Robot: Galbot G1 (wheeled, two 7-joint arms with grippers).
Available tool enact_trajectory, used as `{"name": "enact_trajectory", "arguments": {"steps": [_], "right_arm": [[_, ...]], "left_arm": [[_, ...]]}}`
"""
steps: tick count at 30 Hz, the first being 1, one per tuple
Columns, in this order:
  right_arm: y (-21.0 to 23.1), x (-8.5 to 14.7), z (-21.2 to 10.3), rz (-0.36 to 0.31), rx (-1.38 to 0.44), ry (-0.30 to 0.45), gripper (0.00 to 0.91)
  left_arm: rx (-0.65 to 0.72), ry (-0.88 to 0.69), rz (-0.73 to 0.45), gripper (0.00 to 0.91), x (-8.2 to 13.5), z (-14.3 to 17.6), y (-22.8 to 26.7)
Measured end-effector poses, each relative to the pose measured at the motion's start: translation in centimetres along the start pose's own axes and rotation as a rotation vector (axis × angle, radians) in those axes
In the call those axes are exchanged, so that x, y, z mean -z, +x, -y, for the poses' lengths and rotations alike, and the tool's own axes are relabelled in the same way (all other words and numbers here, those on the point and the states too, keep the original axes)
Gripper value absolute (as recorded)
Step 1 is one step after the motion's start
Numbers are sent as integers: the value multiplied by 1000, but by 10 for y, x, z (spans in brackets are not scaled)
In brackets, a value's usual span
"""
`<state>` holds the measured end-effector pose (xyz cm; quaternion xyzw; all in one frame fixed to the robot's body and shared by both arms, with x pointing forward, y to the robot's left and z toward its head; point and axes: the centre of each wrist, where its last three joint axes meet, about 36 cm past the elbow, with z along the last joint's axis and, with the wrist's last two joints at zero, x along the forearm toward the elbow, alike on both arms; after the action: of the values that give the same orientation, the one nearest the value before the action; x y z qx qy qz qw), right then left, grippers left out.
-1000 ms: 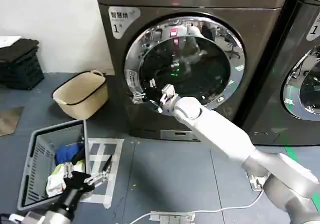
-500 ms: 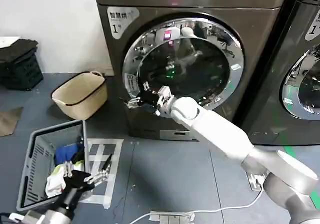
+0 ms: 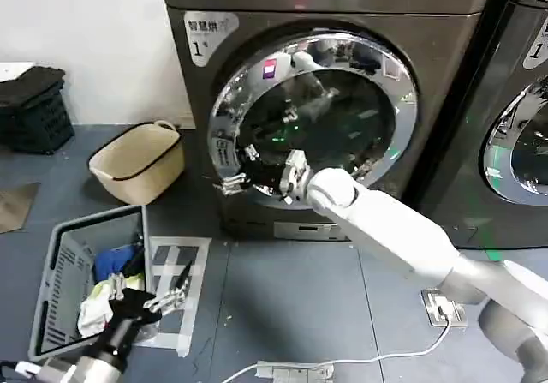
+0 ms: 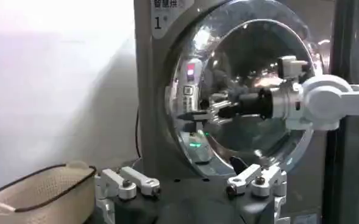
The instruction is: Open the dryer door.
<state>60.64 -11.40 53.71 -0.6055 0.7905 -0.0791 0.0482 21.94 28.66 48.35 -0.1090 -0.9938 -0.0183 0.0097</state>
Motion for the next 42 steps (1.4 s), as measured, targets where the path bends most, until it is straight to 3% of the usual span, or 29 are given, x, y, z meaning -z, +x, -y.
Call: {"name": "enact_trajectory", "arguments": {"steps": [12,32,42], "right_arm": [[42,10,-19,54,162,29,907],[129,21,-48,90,292,42,907],[179,24,-60,110,345,34,907]], "left_arm": [[-11,13,5,907,3,-6,-7],[-97,-14,86,907,13,-58,-62],[-209,0,123,907,21,-84,-99]]}}
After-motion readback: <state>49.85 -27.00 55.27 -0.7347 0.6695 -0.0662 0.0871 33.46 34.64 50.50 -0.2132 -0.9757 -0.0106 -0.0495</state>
